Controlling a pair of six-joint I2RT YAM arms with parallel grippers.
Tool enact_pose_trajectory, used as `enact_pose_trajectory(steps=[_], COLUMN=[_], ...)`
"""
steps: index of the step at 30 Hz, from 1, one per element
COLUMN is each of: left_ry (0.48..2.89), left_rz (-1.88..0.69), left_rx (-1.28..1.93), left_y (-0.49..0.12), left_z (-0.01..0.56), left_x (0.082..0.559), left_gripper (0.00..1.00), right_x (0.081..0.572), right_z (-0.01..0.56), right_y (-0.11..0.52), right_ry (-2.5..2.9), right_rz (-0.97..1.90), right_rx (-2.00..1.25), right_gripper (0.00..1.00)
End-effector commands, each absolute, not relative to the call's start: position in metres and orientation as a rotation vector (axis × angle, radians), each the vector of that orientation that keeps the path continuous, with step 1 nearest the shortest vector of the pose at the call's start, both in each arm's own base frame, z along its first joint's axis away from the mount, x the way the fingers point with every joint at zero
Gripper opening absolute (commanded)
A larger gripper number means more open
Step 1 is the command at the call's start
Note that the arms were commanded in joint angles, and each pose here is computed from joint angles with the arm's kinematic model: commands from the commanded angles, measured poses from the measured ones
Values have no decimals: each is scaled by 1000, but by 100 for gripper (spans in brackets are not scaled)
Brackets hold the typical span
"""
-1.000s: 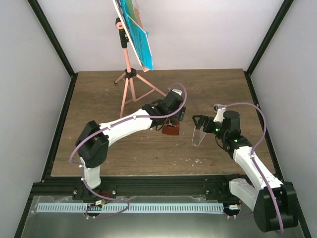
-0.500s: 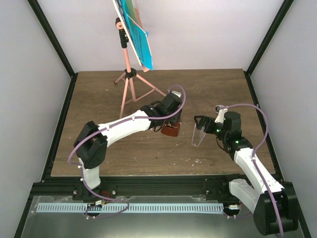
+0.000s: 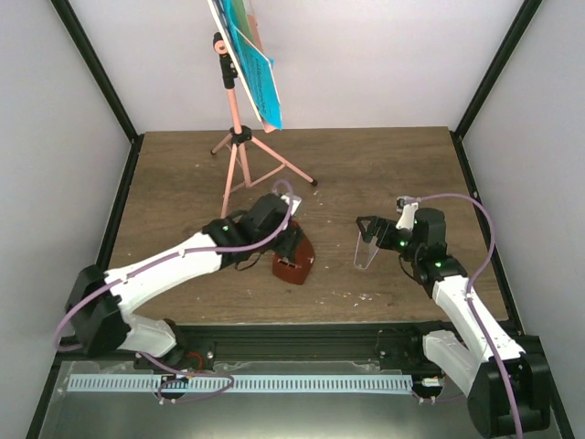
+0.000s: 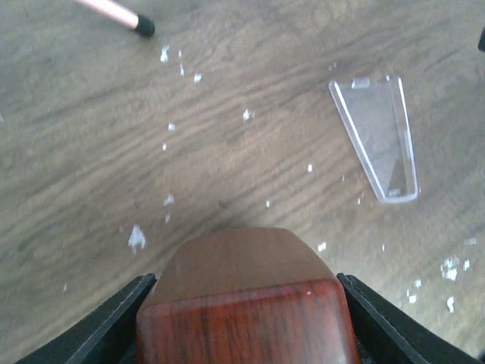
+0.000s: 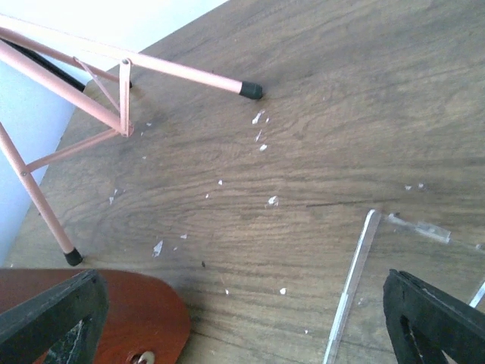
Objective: Pack up the instrument practice props
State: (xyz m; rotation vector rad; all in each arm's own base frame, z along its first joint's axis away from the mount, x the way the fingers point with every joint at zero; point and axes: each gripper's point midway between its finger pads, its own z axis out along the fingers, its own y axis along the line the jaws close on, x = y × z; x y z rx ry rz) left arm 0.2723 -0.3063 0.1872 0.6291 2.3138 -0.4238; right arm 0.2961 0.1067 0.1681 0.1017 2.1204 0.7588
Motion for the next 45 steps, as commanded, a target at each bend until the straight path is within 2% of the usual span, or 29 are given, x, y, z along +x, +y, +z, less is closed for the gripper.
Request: enact_pose_trajectory(steps=[1,6,12,23,29,32,34,42,45], left_ry=[2260,2225,2198,2199,2212,2203,2194,2002,1986], left_rz=[-518,-540,-442,-268,-300,-313,-328,-538,-614], left_rx=[600,599,647,742,721,707,684,654,644], left_y=[-294,-290,-290,-305,-309,-310,-310,-312,-297], left_z=[199,201,195,180,178,181,187,264,296], left_x=[251,237,232,223,221,222,223,215,219], left_gripper=[43,41,42,50,62,77,83,99,100], right_x=[292,287,284,275,273,273,274,265,254], right_z=[168,171,173,163,164,166,167,210,232], right_y=[116,126,129,133,135,136,138,157,172], right_ry=[2110,2094,2097,2113,2111,2109,2120,1992,1907], right_rz=[849,935,943,976,994,1010,1018,1046,1099], right_rx=[77,47,17,4,-4,7,7,-199,-322], right_gripper=[100,100,100,100,100,100,100,100,100])
